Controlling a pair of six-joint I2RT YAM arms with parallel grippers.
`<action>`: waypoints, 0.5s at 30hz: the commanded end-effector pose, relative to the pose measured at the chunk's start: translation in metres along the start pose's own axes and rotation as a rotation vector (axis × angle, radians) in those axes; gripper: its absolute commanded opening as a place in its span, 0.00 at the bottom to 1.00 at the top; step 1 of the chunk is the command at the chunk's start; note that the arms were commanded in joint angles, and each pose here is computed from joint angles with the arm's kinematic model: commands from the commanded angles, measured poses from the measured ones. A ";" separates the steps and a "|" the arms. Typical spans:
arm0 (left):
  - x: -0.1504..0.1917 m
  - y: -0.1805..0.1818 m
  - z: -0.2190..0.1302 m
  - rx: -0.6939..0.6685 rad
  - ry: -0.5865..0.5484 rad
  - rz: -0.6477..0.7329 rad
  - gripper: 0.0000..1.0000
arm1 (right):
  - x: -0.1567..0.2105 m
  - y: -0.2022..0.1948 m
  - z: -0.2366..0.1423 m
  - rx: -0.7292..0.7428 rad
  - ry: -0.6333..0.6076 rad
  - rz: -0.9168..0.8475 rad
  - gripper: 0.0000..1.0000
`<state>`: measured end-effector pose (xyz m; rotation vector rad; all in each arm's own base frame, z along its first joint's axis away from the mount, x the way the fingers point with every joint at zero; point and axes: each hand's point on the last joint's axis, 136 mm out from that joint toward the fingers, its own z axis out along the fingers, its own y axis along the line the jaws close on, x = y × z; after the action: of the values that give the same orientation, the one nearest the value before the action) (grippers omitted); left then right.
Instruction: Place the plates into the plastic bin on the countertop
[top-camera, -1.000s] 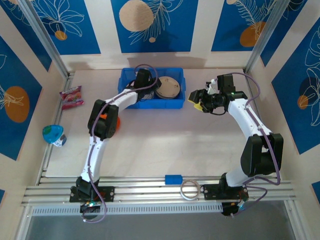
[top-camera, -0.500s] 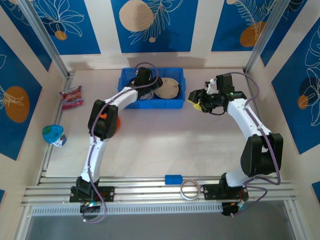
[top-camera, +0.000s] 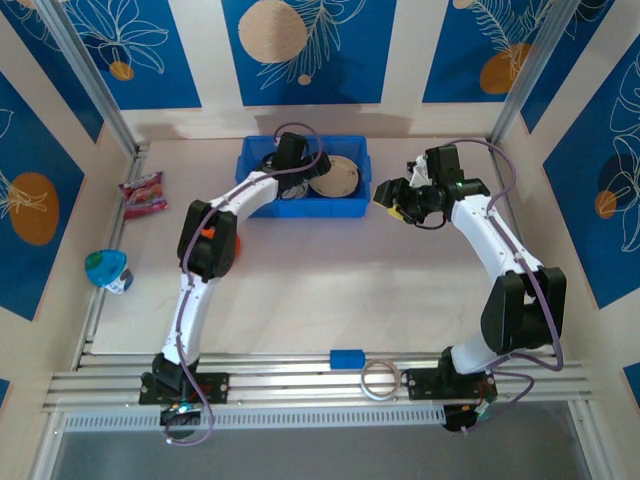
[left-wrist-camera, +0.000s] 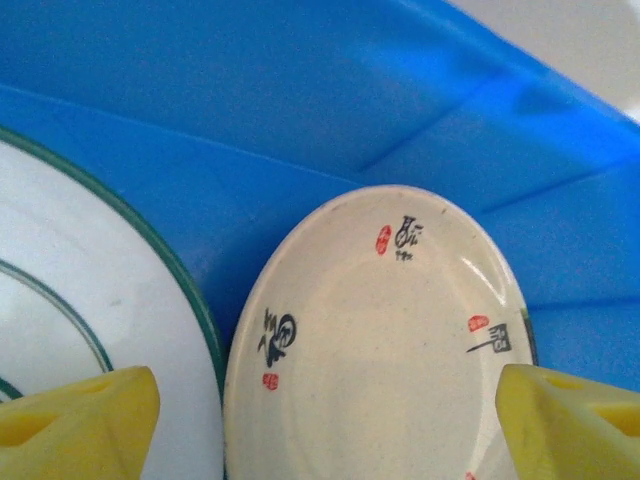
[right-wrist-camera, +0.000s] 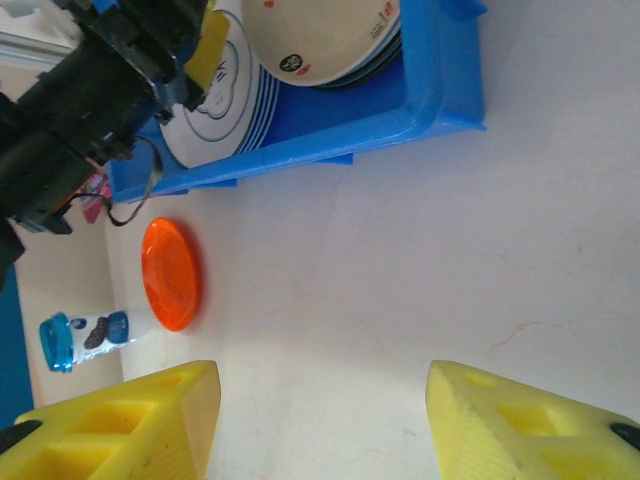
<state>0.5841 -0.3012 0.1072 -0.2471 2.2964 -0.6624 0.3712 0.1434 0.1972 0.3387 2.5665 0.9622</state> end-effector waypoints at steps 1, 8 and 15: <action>-0.016 -0.022 -0.020 0.000 -0.039 0.060 0.92 | -0.004 0.005 -0.013 0.041 -0.043 -0.051 0.58; -0.030 -0.030 -0.037 -0.061 -0.081 0.146 0.96 | -0.009 0.007 -0.019 0.077 -0.080 -0.084 0.59; -0.053 -0.033 -0.065 -0.142 -0.162 0.241 0.96 | -0.016 0.001 -0.022 0.148 -0.139 -0.115 0.59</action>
<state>0.5796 -0.2931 0.1381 -0.1237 2.2717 -0.4317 0.3741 0.1321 0.1955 0.3189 2.5665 0.7628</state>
